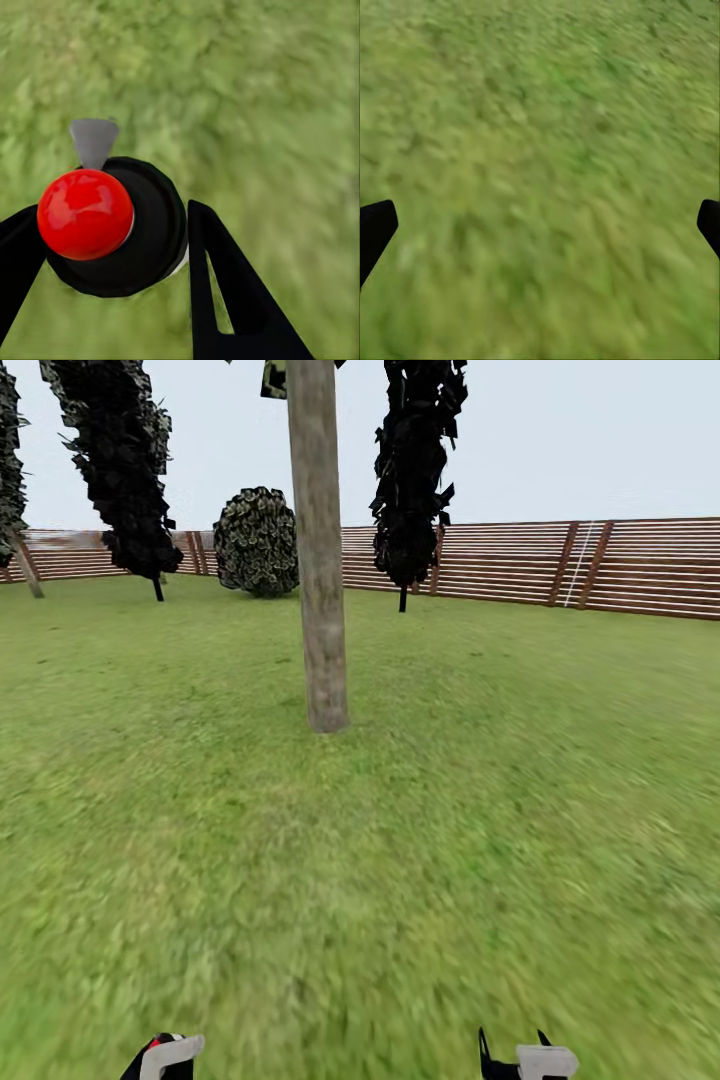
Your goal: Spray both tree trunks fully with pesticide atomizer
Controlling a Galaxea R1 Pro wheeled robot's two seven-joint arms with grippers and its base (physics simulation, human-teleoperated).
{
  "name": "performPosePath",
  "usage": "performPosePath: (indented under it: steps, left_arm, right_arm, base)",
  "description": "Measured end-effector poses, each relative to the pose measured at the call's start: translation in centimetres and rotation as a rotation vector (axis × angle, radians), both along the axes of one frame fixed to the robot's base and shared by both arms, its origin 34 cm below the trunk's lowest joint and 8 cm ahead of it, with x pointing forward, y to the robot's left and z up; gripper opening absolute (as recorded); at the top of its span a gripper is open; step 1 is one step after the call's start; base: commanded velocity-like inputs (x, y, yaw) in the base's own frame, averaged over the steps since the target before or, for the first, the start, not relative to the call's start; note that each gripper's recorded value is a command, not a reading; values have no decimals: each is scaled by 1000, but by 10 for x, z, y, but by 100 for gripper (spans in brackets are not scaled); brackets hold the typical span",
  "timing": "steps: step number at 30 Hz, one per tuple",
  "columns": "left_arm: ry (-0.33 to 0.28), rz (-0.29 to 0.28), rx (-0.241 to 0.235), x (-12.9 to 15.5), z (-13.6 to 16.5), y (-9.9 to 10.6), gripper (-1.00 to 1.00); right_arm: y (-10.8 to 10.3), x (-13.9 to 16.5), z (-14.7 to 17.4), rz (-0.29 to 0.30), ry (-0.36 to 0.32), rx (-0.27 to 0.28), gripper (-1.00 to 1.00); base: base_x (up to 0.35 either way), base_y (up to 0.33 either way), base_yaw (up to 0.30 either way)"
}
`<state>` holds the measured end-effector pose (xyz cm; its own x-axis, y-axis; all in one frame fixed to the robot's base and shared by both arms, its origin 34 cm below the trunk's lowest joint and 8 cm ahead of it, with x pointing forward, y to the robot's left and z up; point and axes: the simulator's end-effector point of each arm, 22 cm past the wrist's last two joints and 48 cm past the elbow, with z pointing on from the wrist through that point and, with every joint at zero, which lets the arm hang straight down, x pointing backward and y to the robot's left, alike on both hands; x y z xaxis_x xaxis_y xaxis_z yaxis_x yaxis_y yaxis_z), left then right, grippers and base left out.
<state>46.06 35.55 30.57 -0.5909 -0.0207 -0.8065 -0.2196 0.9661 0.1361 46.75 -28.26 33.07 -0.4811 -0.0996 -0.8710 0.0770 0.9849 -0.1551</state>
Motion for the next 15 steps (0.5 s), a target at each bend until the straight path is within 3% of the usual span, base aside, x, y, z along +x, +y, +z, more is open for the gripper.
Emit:
performPosePath:
  steps: [5, 10, 15]
  left_arm:
    - [0, 0, 0, 0, 0, 0, -100]
    - [0, 0, 0, 0, 0, 0, -100]
    - [0, 0, 0, 0, 0, 0, -100]
  right_arm:
    - [0, 0, 0, -1, -1, 1, 100]
    - [-1, 0, 1, -4, -2, 0, 100]
    - [0, 0, 0, -3, -1, 1, 100]
  base:
    - [338, 40, 13]
    - [338, 94, 179]
    - [338, 99, 25]
